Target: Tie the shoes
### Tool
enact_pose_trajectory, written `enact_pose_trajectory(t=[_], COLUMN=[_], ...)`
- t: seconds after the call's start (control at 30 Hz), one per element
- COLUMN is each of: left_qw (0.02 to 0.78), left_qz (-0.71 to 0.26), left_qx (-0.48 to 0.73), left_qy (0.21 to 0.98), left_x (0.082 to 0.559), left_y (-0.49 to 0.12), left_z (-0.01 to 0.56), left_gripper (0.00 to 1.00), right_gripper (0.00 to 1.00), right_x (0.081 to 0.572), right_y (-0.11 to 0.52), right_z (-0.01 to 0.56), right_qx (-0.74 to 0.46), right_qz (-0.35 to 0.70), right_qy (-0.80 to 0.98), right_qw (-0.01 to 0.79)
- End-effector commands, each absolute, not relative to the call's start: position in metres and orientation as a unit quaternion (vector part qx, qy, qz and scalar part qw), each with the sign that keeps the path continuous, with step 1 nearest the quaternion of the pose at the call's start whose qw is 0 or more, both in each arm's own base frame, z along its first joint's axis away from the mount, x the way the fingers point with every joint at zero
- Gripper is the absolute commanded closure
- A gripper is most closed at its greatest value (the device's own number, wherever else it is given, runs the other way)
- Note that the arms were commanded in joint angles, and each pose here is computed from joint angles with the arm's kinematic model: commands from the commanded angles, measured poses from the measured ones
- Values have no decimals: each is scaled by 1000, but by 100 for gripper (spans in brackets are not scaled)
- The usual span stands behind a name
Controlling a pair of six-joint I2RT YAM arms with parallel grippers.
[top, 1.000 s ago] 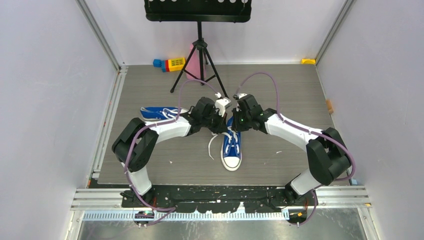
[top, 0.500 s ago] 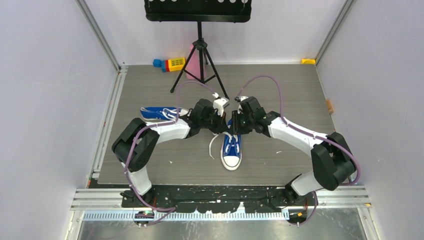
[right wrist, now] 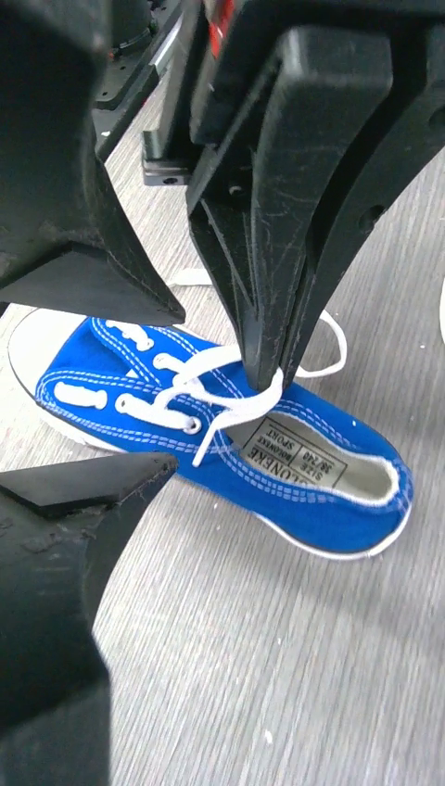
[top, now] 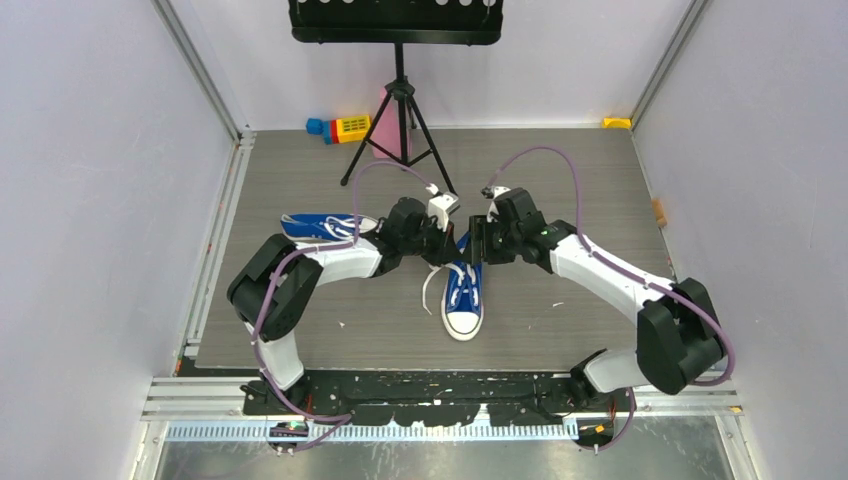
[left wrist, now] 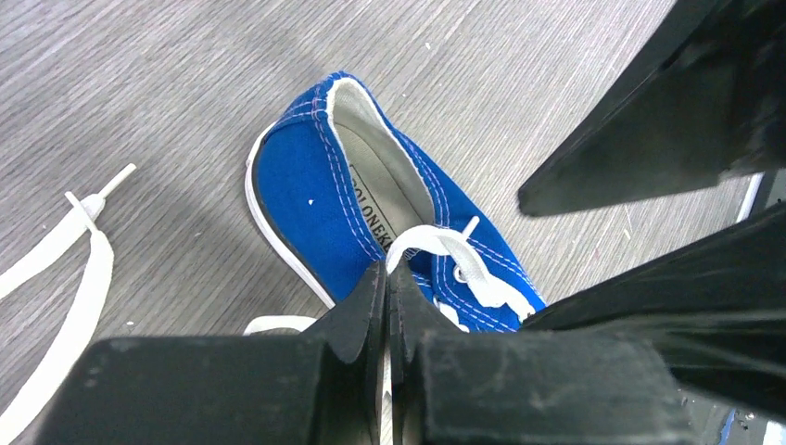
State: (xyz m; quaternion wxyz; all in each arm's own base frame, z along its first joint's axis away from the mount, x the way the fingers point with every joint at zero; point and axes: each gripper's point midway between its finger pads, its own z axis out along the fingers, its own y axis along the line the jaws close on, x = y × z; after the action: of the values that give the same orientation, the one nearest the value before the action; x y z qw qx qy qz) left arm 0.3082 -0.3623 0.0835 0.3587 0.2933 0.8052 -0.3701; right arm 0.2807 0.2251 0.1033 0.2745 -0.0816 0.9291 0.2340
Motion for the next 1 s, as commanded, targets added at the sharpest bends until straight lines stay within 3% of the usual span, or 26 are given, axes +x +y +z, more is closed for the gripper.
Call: enact_pose_trajectory(t=[0.0, 0.37, 0.57, 0.97], left_qw=[374, 375, 374, 374], left_qz=[-386, -406, -409, -413], left_qx=[301, 300, 299, 301], left_qy=[788, 777, 777, 774], left_x=[311, 311, 311, 310], left_y=[-370, -378, -378, -380], left_z=[90, 92, 91, 95], left_gripper=[98, 98, 98, 98], right_gripper=[41, 60, 56, 59], right_x=[292, 305, 304, 312], right_y=[215, 186, 202, 217], right_z=[139, 122, 114, 105], right_qx=[-82, -49, -65, -74], right_qz=[233, 176, 213, 233], right_qy=[914, 928, 925, 925], right_qw=[323, 325, 308, 290])
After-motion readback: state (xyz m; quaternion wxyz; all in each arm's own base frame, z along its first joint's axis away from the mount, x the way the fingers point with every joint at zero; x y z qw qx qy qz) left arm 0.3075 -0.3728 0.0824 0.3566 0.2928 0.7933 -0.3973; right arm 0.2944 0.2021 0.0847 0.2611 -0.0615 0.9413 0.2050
